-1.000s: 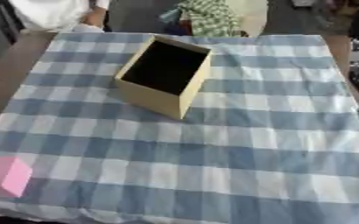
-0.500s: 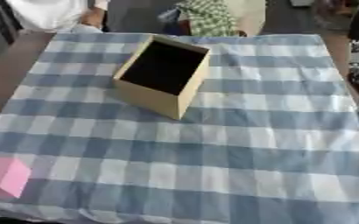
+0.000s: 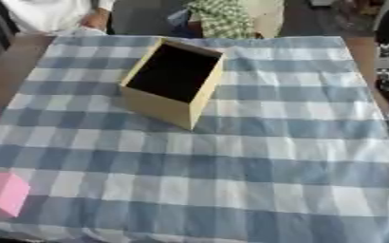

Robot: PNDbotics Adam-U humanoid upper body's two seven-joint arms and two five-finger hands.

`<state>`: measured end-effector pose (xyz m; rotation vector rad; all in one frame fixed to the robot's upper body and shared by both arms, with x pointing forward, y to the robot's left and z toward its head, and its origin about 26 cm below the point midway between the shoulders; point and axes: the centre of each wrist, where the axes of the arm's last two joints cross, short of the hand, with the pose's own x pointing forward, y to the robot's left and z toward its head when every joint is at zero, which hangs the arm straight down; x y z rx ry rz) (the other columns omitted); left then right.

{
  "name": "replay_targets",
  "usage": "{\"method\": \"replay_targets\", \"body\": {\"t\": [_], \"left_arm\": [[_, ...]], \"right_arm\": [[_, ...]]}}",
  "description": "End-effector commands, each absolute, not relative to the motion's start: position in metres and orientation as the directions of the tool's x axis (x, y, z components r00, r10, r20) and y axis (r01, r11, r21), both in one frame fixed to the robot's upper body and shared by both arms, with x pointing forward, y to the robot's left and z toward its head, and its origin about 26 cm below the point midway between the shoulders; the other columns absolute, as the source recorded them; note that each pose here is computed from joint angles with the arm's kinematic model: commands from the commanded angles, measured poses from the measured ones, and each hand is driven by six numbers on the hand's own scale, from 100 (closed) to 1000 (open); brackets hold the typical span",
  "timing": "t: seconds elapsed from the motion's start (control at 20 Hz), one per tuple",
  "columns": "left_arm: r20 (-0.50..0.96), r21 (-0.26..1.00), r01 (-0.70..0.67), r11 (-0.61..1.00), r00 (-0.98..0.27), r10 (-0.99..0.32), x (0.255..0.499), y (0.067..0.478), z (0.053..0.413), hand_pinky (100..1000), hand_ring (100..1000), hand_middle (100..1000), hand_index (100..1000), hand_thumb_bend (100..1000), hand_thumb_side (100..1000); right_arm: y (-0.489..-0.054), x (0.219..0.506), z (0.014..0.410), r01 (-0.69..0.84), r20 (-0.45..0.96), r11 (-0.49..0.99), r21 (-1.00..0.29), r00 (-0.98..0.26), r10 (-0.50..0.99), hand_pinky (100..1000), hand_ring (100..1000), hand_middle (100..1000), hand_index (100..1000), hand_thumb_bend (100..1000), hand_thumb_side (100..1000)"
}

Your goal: Pick up objects on the table and place them in the box.

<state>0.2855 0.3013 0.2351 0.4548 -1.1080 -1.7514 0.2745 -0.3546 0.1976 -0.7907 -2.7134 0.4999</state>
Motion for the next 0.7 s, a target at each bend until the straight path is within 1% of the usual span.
{"method": "replay_targets", "body": {"t": [0.05,0.5,0.7], "left_arm": [[0.165,0.832,0.54,-0.123,-0.454,-0.876,0.285,0.299,0.243,794,905,919,948,609,343],[0.163,0.792,0.592,-0.15,-0.441,-0.883,0.291,0.297,0.237,806,909,927,951,612,335],[0.13,0.78,0.603,-0.166,-0.417,-0.899,0.298,0.302,0.231,819,912,930,954,606,328]], "right_arm": [[-0.353,0.274,0.206,0.463,0.133,0.793,-0.397,-0.826,0.548,787,617,604,782,100,796],[-0.353,0.274,0.206,0.458,0.137,0.796,-0.395,-0.828,0.544,787,616,603,782,100,795],[-0.352,0.274,0.206,0.457,0.14,0.799,-0.391,-0.828,0.542,786,616,603,782,100,794]]}}
